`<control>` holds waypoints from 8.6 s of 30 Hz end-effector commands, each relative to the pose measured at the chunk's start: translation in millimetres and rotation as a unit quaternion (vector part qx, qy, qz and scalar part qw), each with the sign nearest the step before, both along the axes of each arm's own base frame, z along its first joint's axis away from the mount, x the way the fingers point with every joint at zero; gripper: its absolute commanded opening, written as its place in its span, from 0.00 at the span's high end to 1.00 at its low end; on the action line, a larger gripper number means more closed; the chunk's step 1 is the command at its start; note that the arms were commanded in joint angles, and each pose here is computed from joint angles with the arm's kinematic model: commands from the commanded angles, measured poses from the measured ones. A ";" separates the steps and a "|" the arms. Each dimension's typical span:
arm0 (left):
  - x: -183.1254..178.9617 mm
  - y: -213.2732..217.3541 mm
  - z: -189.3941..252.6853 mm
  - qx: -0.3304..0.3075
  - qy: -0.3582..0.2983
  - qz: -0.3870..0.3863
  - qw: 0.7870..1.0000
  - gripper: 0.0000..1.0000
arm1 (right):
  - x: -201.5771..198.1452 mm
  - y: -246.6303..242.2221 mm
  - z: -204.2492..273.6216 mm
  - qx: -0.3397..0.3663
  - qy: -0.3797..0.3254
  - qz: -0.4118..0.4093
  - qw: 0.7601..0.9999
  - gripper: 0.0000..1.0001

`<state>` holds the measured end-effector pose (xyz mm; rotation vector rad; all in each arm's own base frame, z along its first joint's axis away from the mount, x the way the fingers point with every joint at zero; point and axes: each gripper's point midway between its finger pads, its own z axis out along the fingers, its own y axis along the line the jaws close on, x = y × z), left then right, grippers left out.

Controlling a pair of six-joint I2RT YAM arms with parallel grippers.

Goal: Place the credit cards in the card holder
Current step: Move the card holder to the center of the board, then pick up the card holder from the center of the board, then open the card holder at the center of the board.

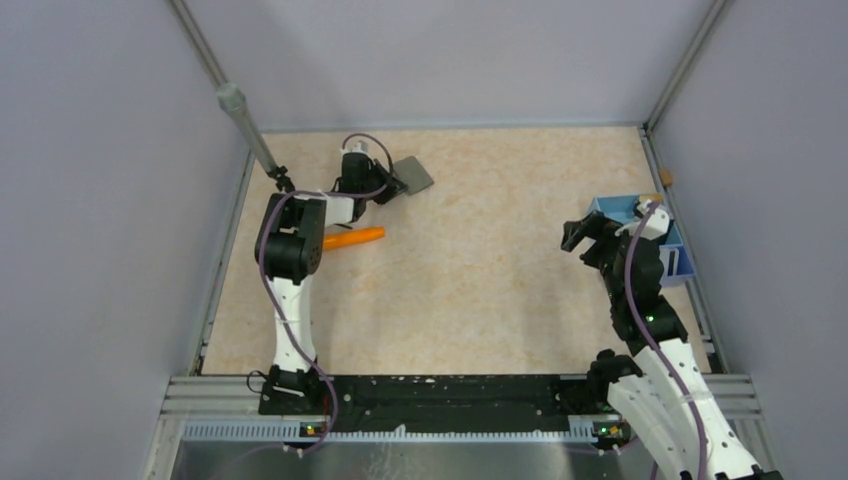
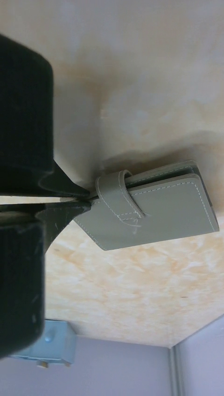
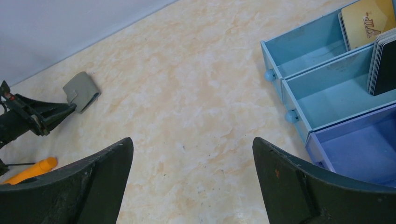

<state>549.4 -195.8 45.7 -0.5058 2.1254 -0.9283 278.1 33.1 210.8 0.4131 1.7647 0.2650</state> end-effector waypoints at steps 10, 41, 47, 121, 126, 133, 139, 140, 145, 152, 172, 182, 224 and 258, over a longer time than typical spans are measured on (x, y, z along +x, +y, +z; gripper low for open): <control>-116.0 -18.4 77.3 -0.023 -0.058 -0.100 0.993 1.00 | -1.2 71.0 -1.5 -0.003 0.015 0.215 0.976 0.06; -270.2 -9.6 47.1 0.219 0.024 -0.237 0.946 0.49 | -27.4 160.2 -73.8 0.162 0.139 0.244 0.946 0.15; -253.0 -4.6 24.5 0.237 0.042 -0.233 0.942 0.47 | -32.0 157.9 -73.7 0.157 0.143 0.246 0.946 0.15; -297.0 -53.2 -7.8 0.127 0.027 -0.386 0.913 0.46 | -41.6 164.5 -89.9 0.107 0.176 0.296 0.933 0.14; -294.1 -47.0 -15.1 0.147 0.038 -0.363 0.919 0.48 | -41.4 164.2 -91.1 0.108 0.177 0.294 0.933 0.14; -298.8 -61.8 -26.4 0.167 0.061 -0.366 0.913 0.55 | -40.6 165.9 -91.8 0.109 0.179 0.296 0.932 0.15; -301.3 -61.8 -36.3 0.182 0.082 -0.338 0.920 0.95 | -40.2 165.1 -93.3 0.109 0.182 0.292 0.933 0.15; -302.8 -63.1 -34.6 0.175 0.080 -0.337 0.922 1.00 | -40.2 165.5 -92.1 0.109 0.180 0.294 0.932 0.15; -301.2 -80.8 7.6 0.125 0.010 -0.347 0.929 1.00 | -42.8 175.8 -77.8 0.122 0.151 0.328 0.924 0.14; -303.1 -87.4 92.1 0.086 -0.092 -0.351 0.928 1.00 | -56.2 201.5 -39.9 0.140 0.102 0.425 0.888 0.08; -338.7 -37.5 235.5 0.127 -0.227 -0.327 0.909 1.00 | -70.4 264.7 77.4 0.218 -0.007 0.578 0.787 0.03; -356.9 -42.7 232.1 0.113 -0.267 -0.373 0.881 1.00 | -92.0 261.4 75.5 0.239 -0.026 0.607 0.757 0.01; -398.8 -83.4 235.3 -0.043 -0.233 -0.527 0.817 0.51 | -128.4 272.3 90.2 0.207 -0.061 0.709 0.672 1.00; -409.5 -82.5 212.1 -0.060 -0.161 -0.576 0.799 1.00 | -153.4 268.0 67.3 0.061 -0.016 0.738 0.672 0.43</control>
